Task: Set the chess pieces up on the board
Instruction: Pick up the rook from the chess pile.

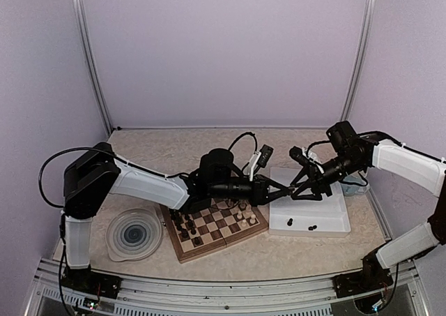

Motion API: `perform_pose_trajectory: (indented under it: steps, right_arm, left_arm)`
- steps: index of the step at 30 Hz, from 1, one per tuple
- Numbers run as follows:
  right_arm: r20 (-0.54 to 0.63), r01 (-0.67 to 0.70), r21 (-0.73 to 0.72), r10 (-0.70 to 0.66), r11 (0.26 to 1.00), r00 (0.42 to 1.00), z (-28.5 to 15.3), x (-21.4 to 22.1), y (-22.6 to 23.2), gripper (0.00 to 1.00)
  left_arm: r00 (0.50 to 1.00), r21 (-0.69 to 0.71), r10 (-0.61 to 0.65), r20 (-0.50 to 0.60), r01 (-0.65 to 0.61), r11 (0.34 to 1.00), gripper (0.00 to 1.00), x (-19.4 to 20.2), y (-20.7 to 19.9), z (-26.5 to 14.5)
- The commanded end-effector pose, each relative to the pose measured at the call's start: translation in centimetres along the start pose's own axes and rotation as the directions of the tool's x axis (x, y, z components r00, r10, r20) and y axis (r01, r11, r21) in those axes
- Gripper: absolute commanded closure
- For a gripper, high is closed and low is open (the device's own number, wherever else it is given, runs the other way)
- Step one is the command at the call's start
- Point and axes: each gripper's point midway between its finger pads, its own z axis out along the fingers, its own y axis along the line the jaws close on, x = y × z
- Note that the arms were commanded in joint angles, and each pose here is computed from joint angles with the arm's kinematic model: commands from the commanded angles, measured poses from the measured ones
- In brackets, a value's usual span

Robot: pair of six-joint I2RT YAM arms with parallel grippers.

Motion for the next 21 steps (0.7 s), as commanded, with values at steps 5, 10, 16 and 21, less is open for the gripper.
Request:
perform_pose_trajectory:
  steps: [5,10,16,21]
  right_arm:
    - [0.064,0.005,-0.099,0.002,0.995,0.998,0.5,-2.0,1.8,0.46]
    - [0.081,0.015,-0.114,-0.005,0.993,0.997,0.4,-2.6,2.1,0.48]
    - [0.098,0.029,-0.121,-0.018,0.992,0.995,0.2,-2.9,2.5,0.76]
    - [0.087,0.036,-0.119,-0.026,0.992,0.996,0.2,-2.3,2.9,0.93]
  left_arm:
    - [0.987,0.063,0.034,0.156,-0.044,0.997,0.98,-4.1,-3.6,-0.6]
    - [0.988,0.065,0.035,0.15,-0.046,0.997,0.98,-3.9,-3.7,-0.4]
    - [0.989,0.067,0.038,0.145,-0.048,0.997,0.98,-3.8,-3.7,-0.4]
    - [0.989,0.045,0.044,0.142,-0.051,0.998,0.97,-3.9,-3.3,-0.7]
